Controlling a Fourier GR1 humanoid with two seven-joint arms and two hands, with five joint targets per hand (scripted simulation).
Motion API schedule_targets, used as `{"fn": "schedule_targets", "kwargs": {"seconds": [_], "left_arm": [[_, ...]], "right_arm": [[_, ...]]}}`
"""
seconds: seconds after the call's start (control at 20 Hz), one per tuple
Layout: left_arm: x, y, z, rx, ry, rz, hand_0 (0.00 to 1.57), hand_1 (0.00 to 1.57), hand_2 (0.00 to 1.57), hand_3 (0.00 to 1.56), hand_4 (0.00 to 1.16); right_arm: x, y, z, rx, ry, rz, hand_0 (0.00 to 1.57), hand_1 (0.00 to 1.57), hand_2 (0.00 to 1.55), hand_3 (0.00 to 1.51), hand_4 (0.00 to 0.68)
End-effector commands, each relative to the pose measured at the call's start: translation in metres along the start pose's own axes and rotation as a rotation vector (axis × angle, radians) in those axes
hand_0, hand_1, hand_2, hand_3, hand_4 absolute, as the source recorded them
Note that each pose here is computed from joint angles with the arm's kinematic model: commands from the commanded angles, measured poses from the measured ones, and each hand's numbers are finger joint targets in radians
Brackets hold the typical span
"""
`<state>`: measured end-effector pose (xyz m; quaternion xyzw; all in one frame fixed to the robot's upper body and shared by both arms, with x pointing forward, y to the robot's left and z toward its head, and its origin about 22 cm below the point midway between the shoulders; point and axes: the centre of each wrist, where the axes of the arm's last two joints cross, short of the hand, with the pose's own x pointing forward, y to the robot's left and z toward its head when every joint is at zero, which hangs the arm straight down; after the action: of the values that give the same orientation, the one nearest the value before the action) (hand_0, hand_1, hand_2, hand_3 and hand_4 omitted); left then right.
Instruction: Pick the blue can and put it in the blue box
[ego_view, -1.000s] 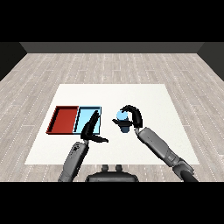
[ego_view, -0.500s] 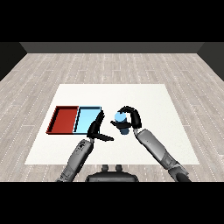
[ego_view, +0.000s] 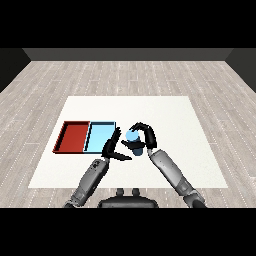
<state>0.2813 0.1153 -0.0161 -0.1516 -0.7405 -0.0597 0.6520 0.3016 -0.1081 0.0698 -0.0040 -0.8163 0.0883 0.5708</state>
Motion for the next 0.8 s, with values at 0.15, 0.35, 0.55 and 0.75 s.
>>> {"fn": "schedule_targets", "kwargs": {"seconds": [0.15, 0.35, 0.55, 0.75], "left_arm": [[-0.003, -0.012, -0.0076, 0.005, 0.014, 0.022, 0.0, 0.0, 0.0, 0.0, 0.0], [0.004, 0.0, -0.0097, 0.003, 0.007, -0.009, 0.0, 0.0, 0.0, 0.0, 0.0], [-0.015, -0.015, -0.0259, 0.009, -0.004, 0.009, 0.0, 0.0, 0.0, 0.0, 0.0], [-0.004, -0.027, -0.0147, -0.013, 0.004, 0.027, 0.0, 0.0, 0.0, 0.0, 0.0]], "right_arm": [[0.003, 0.026, -0.001, 0.034, -0.036, 0.004, 1.47, 1.47, 1.46, 1.39, 0.611], [0.014, 0.021, -0.006, 0.05, -0.027, 0.022, 1.49, 1.49, 1.47, 1.4, 0.609], [0.014, 0.026, 0.0, 0.063, -0.009, -0.038, 1.46, 1.46, 1.46, 1.41, 0.62], [0.006, 0.024, -0.004, 0.043, -0.008, -0.056, 1.46, 1.46, 1.45, 1.39, 0.628]]}}
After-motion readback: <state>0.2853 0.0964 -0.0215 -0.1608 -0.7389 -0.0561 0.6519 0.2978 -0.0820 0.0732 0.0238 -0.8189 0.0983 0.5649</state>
